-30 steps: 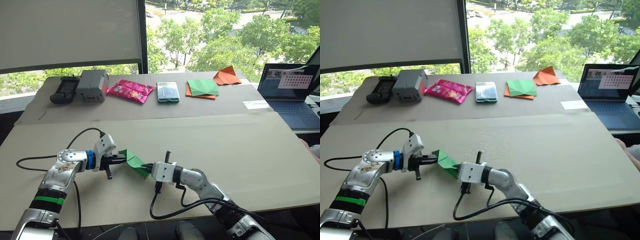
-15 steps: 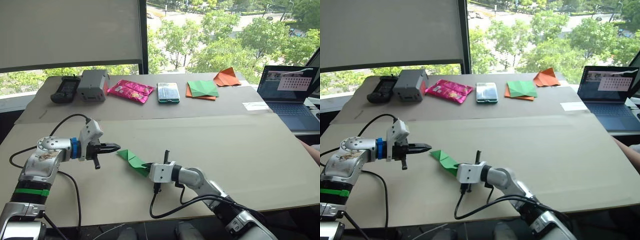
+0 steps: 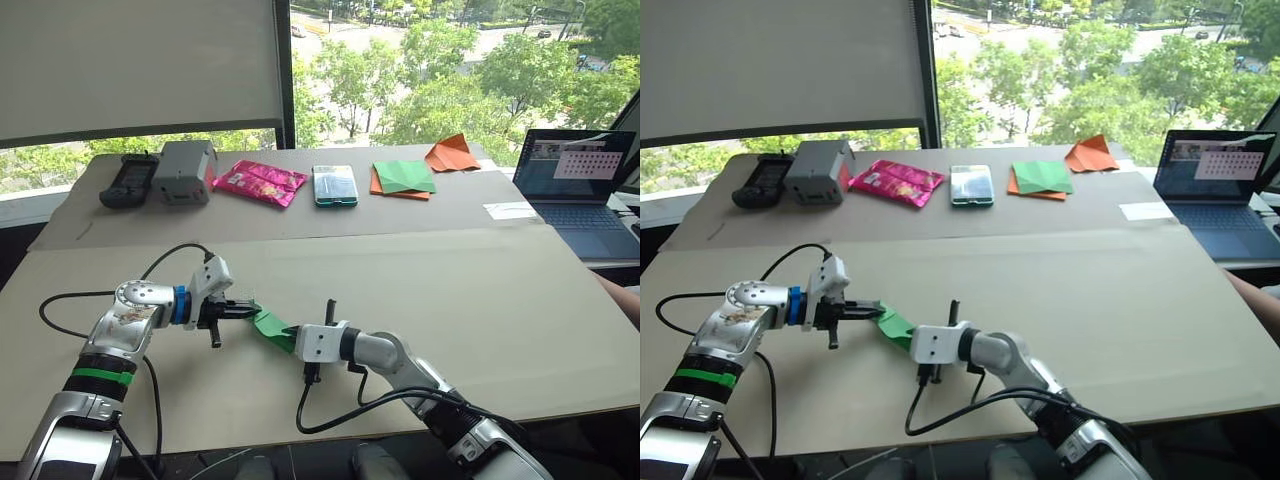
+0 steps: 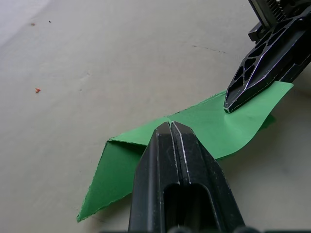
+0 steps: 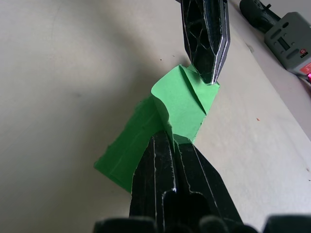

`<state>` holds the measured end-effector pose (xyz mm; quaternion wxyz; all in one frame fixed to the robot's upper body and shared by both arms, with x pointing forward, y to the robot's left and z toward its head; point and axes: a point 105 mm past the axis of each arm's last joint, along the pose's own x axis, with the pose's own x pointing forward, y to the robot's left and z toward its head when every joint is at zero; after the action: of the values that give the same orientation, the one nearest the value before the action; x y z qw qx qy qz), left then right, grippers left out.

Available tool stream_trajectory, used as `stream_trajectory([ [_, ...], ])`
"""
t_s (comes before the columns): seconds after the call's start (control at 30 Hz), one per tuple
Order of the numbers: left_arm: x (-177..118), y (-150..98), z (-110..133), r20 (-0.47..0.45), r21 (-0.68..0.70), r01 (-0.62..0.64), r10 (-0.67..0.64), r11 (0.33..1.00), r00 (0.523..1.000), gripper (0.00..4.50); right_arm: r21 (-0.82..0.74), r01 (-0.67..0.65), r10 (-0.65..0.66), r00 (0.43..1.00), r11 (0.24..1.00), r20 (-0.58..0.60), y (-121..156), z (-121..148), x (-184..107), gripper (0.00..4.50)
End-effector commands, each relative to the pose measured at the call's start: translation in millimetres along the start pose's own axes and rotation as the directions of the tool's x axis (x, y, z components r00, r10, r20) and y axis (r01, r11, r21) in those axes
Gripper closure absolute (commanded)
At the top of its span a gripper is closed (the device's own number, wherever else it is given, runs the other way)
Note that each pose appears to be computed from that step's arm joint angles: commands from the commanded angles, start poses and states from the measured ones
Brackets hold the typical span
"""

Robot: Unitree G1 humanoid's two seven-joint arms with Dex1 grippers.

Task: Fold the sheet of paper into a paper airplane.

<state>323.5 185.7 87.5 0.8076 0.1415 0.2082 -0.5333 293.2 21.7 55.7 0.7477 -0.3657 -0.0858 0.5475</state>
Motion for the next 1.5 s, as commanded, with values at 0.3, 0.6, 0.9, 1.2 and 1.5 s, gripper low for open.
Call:
stream_trajectory([
  [0.3, 7, -3, -6, -0.051, 0.073, 0.025, -0.021, 0.997, 0.998, 4.50, 0.034, -0.049, 0.051, 0.996, 0.998, -0.074, 5, -10, -1, 4.45],
  [0.6, 13, -5, -11, -0.071, 0.097, 0.028, -0.021, 0.995, 0.997, 4.50, 0.058, -0.071, 0.074, 0.996, 0.996, -0.049, -3, 7, -8, 2.20],
  [0.9, 15, -6, -14, -0.083, 0.100, 0.029, -0.021, 0.995, 0.996, 4.50, 0.247, -0.047, 0.022, 0.995, 0.968, 0.101, -25, 46, -17, 2.20],
  [1.2, 14, -5, -12, -0.081, 0.106, 0.019, -0.010, 0.994, 0.997, 4.50, 0.535, 0.049, -0.075, 0.997, 0.843, 0.028, -46, 31, -1, 4.49],
  [1.5, 15, -6, -13, -0.077, 0.100, 0.011, -0.004, 0.995, 0.997, 4.50, 0.515, 0.075, -0.042, 0.996, 0.854, -0.075, -39, 11, 18, 4.49],
])
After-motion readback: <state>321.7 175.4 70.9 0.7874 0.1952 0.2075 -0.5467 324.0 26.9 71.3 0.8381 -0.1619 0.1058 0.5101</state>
